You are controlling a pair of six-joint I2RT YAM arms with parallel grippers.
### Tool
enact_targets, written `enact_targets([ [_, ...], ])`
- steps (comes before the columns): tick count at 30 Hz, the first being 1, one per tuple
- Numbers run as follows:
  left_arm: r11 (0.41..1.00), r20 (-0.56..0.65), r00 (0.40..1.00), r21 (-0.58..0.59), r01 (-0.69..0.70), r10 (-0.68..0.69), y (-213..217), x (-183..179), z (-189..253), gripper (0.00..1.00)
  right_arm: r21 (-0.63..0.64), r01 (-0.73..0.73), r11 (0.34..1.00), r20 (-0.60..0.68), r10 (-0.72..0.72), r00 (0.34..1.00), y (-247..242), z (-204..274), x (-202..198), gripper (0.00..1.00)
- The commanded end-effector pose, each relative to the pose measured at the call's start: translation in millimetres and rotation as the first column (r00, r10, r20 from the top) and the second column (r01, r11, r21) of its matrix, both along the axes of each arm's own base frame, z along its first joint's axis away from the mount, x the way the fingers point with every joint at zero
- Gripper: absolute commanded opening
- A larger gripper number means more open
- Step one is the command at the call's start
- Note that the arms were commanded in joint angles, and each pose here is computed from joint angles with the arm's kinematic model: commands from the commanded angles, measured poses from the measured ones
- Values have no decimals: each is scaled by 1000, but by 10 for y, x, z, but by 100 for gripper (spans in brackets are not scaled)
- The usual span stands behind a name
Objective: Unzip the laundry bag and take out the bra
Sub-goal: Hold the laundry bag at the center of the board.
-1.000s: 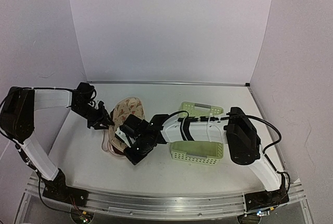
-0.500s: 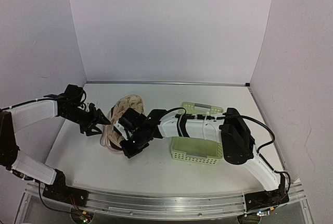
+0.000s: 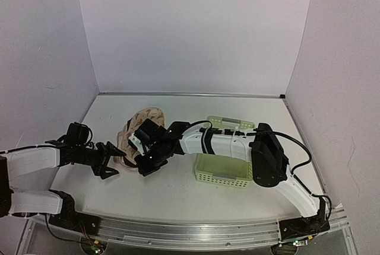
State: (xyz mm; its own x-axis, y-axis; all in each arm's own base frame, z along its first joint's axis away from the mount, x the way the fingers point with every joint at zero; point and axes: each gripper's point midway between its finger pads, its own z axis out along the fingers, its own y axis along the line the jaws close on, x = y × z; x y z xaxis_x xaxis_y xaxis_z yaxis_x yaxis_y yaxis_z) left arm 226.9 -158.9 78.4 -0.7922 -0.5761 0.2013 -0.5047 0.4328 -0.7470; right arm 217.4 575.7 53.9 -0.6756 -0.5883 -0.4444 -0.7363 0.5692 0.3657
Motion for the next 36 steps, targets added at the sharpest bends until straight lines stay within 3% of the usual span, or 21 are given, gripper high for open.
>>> enact_targets([
  [1,995,64,998,-94,-18,24,-162,171,157,80,57,3,998,9,-3,1000,103,171,50,0],
  [11,996,42,999,-90,-2,6,-413,235,-30,85,54,-3,999,-4,3,1000,74,160,13,0],
  [19,998,35,999,-53,-29,31,-399,265,-122,77,53,-3,999,-6,4,1000,49,175,0,0],
  [27,999,42,998,-34,-36,38,-380,292,-182,53,58,0,998,-8,0,1000,24,211,-13,0],
  [36,999,57,998,-31,-21,23,-400,323,-171,1,59,5,998,-12,-4,1000,-31,226,-44,0],
])
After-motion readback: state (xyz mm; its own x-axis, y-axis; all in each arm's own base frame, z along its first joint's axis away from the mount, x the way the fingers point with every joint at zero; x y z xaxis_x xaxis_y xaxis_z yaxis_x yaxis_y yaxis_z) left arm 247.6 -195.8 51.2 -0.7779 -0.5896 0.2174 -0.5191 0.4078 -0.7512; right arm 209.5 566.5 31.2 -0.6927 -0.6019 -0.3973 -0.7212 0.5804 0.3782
